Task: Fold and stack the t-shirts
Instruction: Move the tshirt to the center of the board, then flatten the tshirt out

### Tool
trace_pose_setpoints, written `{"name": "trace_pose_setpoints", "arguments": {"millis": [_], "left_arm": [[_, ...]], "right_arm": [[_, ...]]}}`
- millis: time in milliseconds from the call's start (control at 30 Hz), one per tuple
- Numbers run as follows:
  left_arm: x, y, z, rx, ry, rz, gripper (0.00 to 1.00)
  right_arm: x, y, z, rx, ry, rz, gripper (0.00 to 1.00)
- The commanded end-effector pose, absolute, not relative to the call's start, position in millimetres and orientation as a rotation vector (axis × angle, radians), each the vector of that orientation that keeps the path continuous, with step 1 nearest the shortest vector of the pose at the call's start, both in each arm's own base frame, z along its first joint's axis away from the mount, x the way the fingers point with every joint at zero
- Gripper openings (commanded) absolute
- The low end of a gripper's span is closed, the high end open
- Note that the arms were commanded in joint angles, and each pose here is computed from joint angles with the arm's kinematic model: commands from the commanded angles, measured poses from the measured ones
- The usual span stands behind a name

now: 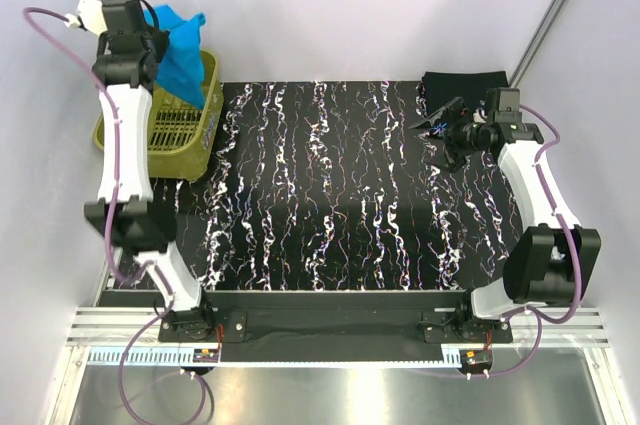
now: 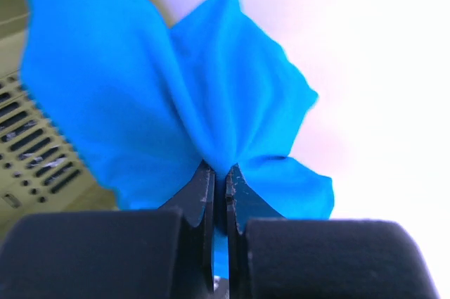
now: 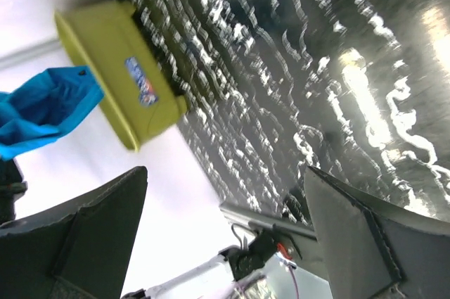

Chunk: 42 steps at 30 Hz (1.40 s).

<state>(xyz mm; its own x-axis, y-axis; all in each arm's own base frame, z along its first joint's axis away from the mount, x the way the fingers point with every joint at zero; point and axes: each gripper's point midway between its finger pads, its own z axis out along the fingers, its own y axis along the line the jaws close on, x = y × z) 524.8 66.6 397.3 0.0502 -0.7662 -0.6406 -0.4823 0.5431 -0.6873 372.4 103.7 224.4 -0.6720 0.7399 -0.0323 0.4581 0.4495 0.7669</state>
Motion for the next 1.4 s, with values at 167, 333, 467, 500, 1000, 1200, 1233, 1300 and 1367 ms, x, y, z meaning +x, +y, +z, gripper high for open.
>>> {"name": "trace_pose_setpoints", "arguments": {"millis": [167,333,467,500,1000,1200,1233,1300,1367], "left_arm": [[437.3,-65.5,417.7,-0.727,1.739,-0.421,0.00],[394.7,-154.4,371.7,-0.437,1.907,-0.419,0.00],[367.6,-227.1,280.9,-0.057,2.187,-0.529,0.08],[349.4,-252.3,265.9,0.059,2.244,-0.604,0.12],[285.0,-214.3,162.5,0.168,2.493,-0.695,0.61],[307.0,-247.7,127.3,0.223,2.618,-0.836,0.61],[309.2,-249.8,125.5,0.215,2.623,-0.839,0.60],[313.5,-251.0,131.6,0.214,2.599,-0.847,0.60],[316.9,-249.6,139.3,0.222,2.573,-0.848,0.59]], "right_arm": [[338.0,130.5,253.0,0.830,2.305,1.268,1.00],[316.3,133.5,246.3,0.795,2.314,1.249,1.00],[296.5,139.2,226.0,0.683,2.388,1.185,1.00],[292.1,139.7,220.7,0.660,2.408,1.158,1.00],[293.0,204.9,120.0,0.206,2.716,1.090,0.67],[344.4,216.6,89.5,0.113,2.748,1.061,0.67],[354.0,217.5,89.3,0.092,2.736,1.052,0.67],[360.7,216.6,73.1,0.083,2.760,1.011,0.66],[367.8,216.1,63.4,0.035,2.762,0.994,0.66]]}}
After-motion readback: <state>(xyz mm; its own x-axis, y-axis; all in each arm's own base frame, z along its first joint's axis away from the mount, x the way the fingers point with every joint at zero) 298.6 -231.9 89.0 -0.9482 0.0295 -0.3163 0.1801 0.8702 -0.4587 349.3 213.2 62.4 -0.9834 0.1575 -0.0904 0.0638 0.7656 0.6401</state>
